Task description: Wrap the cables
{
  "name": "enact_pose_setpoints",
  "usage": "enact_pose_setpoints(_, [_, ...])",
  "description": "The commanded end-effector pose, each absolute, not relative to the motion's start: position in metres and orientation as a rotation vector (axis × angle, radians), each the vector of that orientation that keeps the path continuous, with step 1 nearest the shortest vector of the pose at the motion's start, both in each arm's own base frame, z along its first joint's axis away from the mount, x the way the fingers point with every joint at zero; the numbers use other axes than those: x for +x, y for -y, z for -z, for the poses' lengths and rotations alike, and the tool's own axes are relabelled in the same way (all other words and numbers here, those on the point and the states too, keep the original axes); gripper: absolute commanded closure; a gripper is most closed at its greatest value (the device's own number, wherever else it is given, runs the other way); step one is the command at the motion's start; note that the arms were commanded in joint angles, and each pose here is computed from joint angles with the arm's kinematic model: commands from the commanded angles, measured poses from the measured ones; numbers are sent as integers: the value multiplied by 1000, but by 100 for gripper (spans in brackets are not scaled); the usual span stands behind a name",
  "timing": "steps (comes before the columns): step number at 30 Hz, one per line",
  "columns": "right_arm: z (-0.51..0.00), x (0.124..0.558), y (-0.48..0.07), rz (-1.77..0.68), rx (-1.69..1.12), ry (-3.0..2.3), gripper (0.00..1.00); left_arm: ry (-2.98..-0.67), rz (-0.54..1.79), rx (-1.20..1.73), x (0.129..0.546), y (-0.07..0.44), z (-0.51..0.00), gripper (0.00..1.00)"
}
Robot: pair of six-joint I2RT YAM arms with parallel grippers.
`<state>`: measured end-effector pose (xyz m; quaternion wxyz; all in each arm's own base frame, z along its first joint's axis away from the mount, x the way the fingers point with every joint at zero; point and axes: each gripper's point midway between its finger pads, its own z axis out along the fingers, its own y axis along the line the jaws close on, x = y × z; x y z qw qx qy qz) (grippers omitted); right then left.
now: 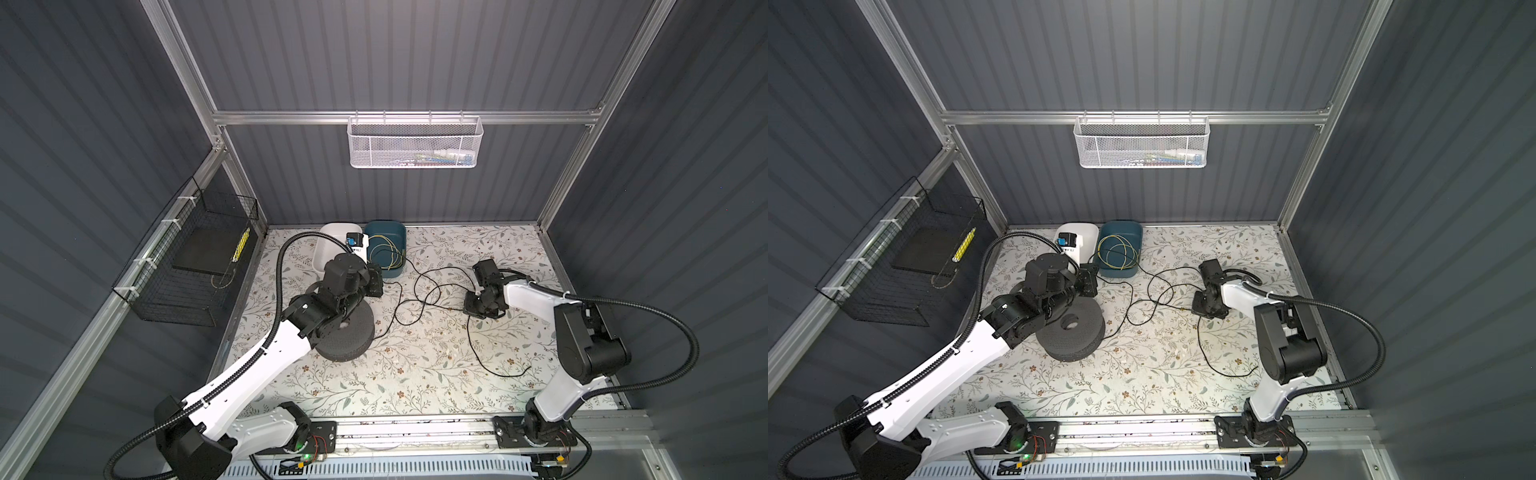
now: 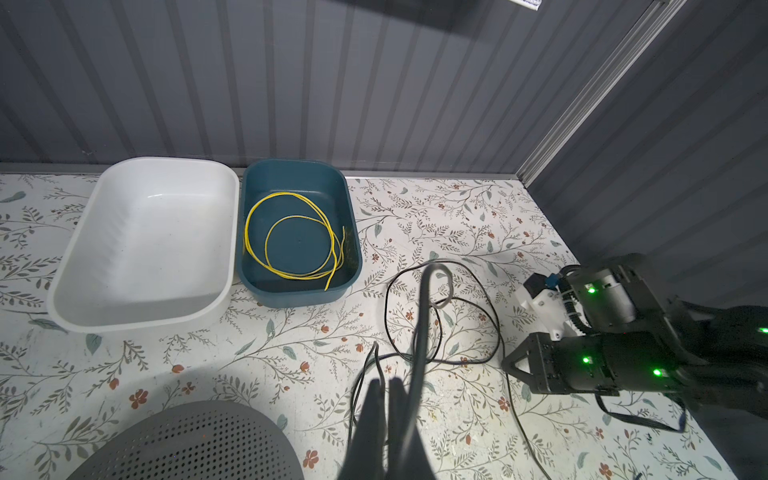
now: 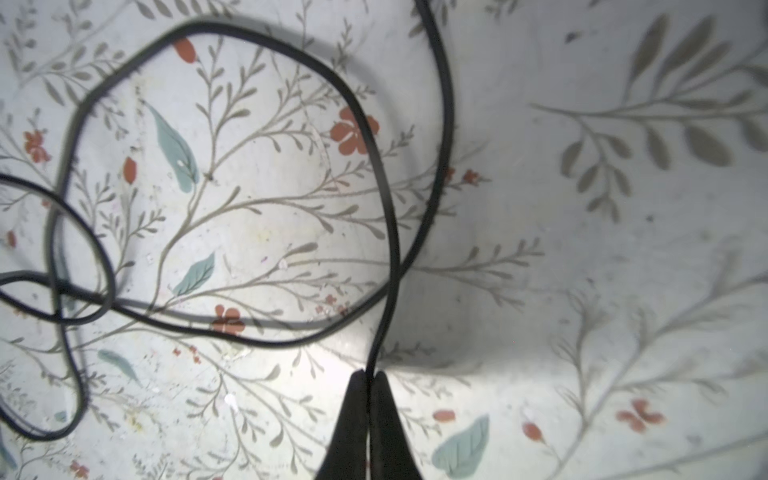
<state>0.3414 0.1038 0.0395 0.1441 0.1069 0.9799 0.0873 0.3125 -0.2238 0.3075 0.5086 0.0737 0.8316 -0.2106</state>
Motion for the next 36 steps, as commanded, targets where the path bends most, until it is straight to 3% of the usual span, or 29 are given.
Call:
enact_pose_setpoints(1, [-80, 341, -91, -202, 294, -2745, 100, -1947, 500, 179, 313, 219, -330, 100])
enact_pose_setpoints(9, [-202, 362, -58, -204, 314, -2488, 100, -1906, 479, 202, 313, 216, -350, 100])
enact_pose_setpoints(16, [-334, 394, 27, -89, 509, -2184, 100, -1888, 486, 201, 312, 215, -360, 100])
enact_pose_setpoints(21, [-386, 395, 81, 3, 656, -2043, 100, -1863, 455, 185, 309, 205, -375, 100])
enact_pose_setpoints(24, [-380, 396, 97, 26, 709, -2029, 100, -1843, 450, 180, 305, 199, -384, 100])
enact_pose_setpoints(31, [-287, 419, 61, -231, 683, -2218, 100, -1868, 492, 186, 300, 203, -373, 100])
enact_pose_setpoints(36, [-252, 441, 46, -338, 635, -2331, 100, -1882, 536, 196, 301, 212, -366, 100])
